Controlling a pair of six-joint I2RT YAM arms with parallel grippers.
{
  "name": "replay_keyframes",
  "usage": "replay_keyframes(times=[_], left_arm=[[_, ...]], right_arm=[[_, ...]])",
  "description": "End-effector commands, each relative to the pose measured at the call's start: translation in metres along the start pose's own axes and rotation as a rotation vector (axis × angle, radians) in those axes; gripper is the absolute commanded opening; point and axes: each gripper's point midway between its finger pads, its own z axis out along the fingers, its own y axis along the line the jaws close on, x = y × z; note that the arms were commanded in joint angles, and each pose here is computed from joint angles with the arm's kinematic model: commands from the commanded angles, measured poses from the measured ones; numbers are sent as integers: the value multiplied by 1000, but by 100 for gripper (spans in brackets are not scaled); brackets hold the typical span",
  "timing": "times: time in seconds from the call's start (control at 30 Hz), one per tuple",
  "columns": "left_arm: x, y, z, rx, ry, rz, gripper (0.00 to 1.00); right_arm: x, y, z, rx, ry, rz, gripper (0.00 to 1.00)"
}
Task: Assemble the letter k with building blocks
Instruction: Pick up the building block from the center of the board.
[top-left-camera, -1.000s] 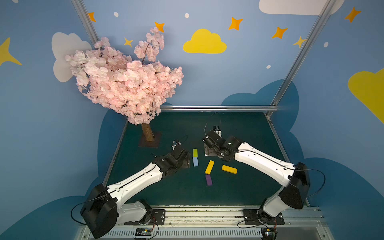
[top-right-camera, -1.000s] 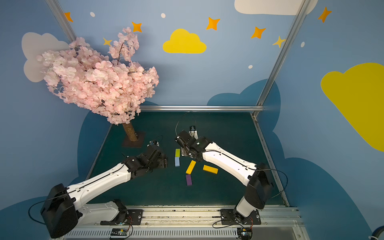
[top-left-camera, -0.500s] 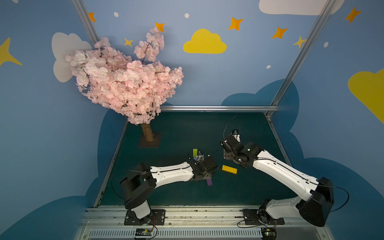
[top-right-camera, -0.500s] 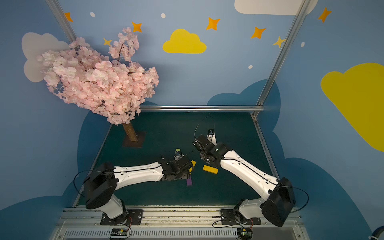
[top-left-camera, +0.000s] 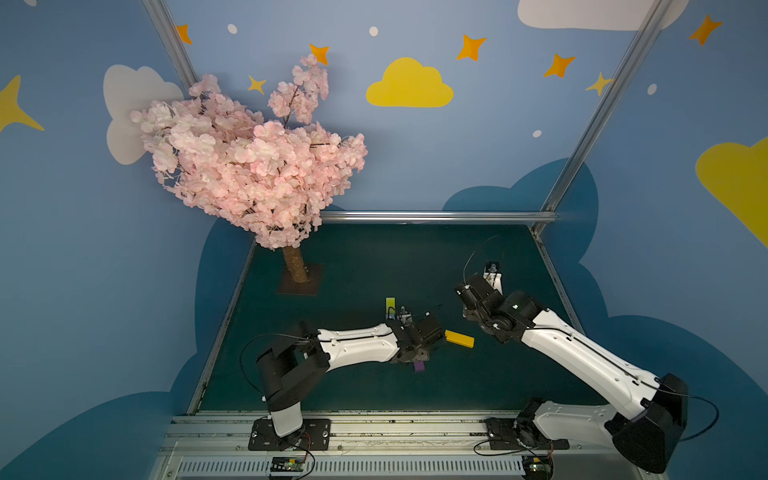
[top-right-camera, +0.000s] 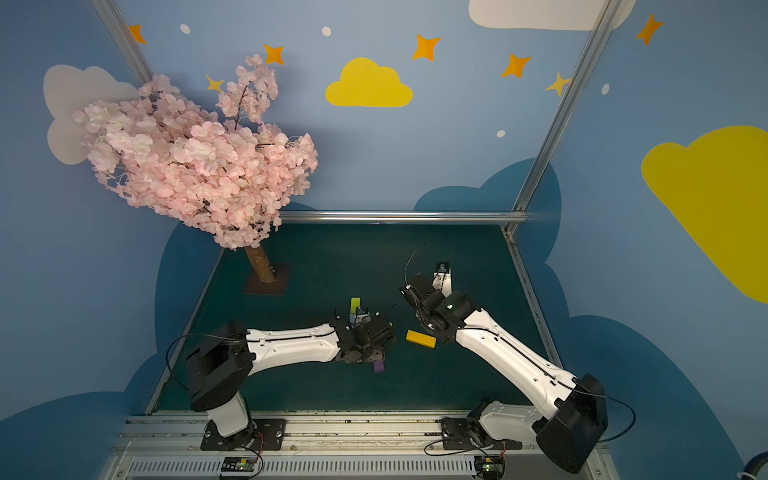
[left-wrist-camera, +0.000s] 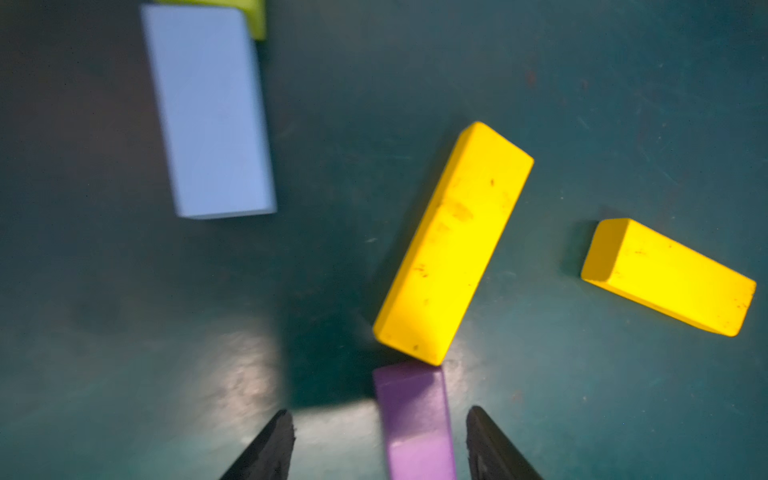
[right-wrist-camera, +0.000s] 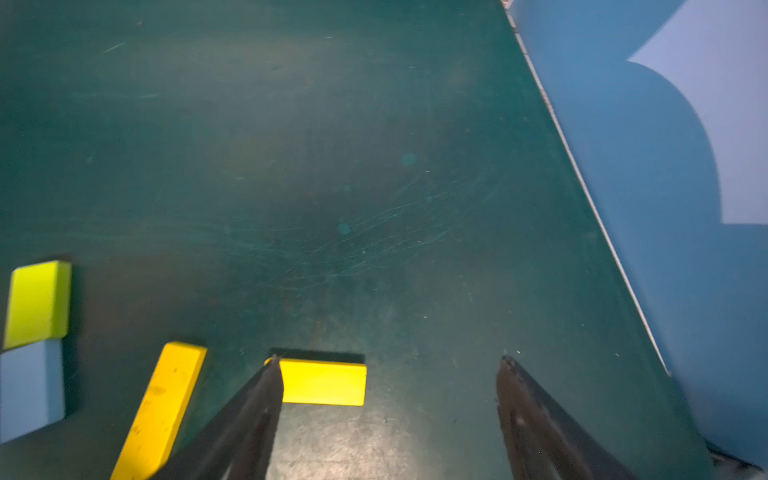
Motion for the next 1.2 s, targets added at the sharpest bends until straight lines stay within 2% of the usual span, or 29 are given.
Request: replay_keyframes(times=[0.0,0.17,0.5,0.63,0.73,0.93,1.17], left_arm=[[8,-6,5,9,42,-5,64],[15,-9,12,22,85,-18,60],[25,-14,30,14,196,-28,53],[26,-7,30,8,218,-56,34],[27,1,30,5,235,-78,28],[24,6,16,-10,233,-50,25],[18,36,-7,-108,197,18,25]], right_arm=[[0,-27,-5,72,-23,64,81],[-5,-42,-7,79,-36,101,81],[0,-40,-6,44,-41,113,81],[-2,-41,-7,38,-59,129,81],[-3,-42,-7,34,-74,138,81],[-5,-34,-4,16,-73,127,81],[-4,-24,3,-2,-61,119,81]])
